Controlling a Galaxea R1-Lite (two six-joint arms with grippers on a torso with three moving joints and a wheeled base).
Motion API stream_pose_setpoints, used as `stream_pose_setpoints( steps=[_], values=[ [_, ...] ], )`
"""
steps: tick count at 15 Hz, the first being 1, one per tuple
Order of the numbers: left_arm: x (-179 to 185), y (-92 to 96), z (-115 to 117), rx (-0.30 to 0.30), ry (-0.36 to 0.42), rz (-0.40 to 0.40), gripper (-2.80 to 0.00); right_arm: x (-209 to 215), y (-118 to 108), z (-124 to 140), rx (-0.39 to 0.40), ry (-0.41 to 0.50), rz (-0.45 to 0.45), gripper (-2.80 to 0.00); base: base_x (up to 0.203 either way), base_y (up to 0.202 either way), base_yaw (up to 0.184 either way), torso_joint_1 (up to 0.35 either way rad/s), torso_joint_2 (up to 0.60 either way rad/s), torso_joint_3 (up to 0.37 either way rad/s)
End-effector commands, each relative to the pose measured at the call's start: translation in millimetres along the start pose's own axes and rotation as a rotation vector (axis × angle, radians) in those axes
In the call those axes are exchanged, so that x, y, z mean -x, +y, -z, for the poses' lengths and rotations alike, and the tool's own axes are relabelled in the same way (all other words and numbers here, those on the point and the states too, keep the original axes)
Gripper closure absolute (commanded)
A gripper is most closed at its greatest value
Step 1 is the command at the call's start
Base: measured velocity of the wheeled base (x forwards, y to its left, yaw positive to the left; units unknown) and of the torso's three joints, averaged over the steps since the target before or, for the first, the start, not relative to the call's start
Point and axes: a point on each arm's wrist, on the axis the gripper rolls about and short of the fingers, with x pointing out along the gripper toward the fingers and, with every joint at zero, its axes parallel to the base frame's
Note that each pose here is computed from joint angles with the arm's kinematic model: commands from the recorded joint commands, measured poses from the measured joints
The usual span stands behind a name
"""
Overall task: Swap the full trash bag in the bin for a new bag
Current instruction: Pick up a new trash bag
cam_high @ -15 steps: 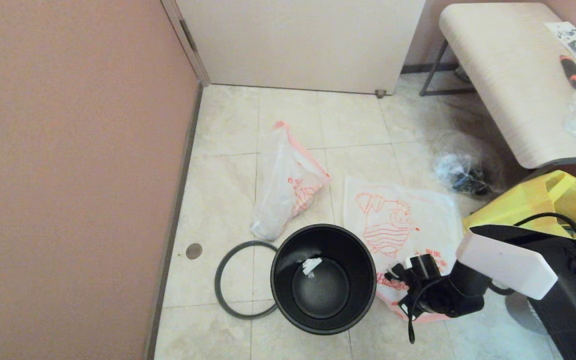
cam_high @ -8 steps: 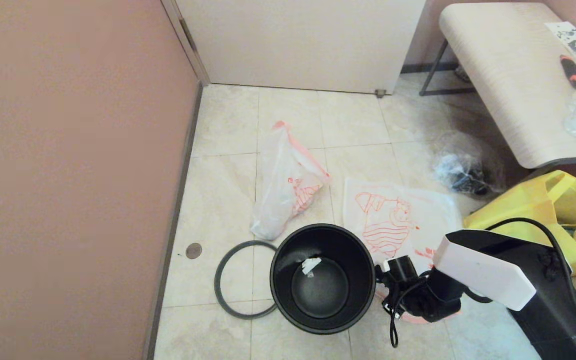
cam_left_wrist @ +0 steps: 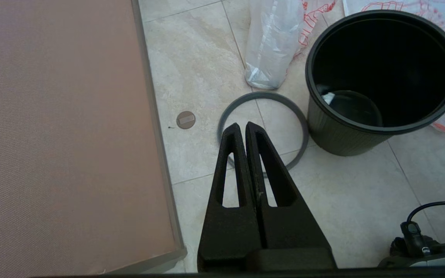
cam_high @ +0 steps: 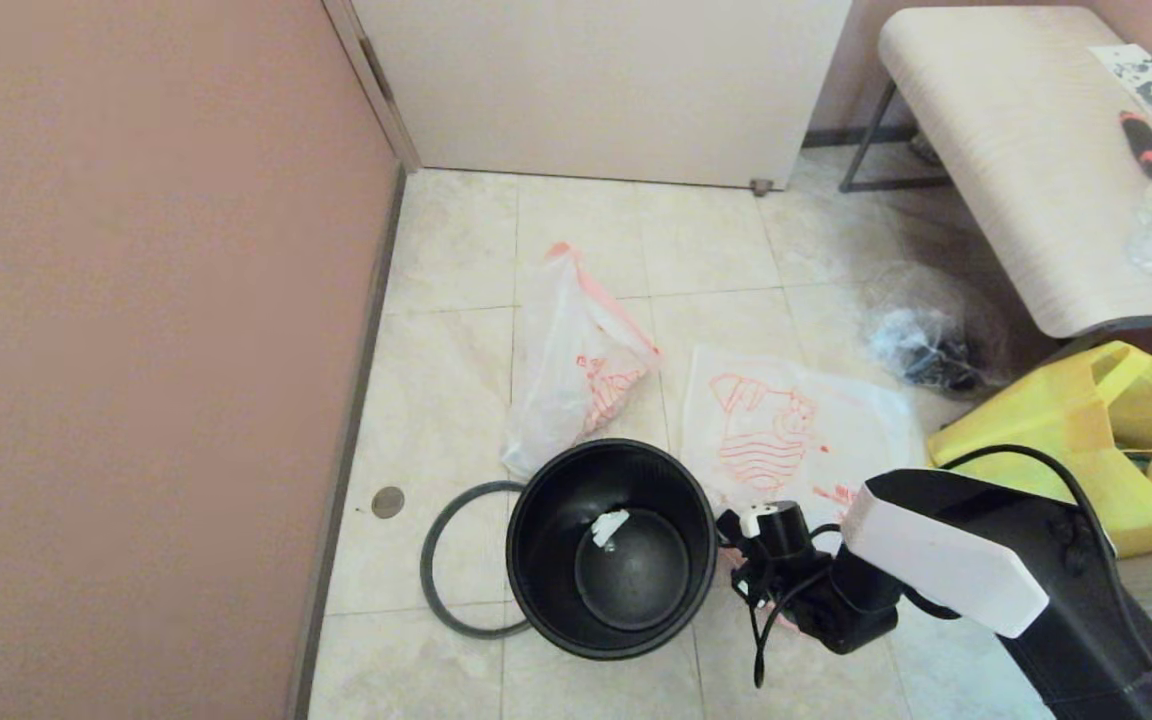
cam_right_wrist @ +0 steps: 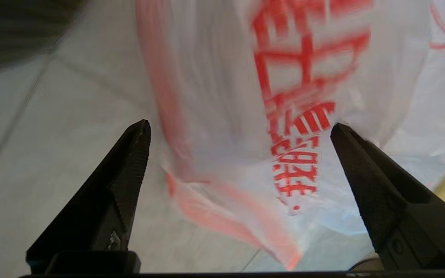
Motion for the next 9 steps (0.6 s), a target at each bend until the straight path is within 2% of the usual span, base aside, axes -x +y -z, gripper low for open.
stream_pose_setpoints(
  steps=[1, 9],
  values=[
    [0, -0.1, 1, -0.001, 0.004, 0.002, 0.00, -13, -6, 4, -0.010, -0.001, 0.038, -2.80, 0.000, 0.000, 0.000, 0.000, 0.00, 0.000],
    [0, -0.1, 1, -0.001, 0.004, 0.002, 0.00, -41, -80, 24, -0.099, 0.026, 0.183, -2.80, 0.000, 0.000, 0.000, 0.000, 0.00, 0.000]
  ],
)
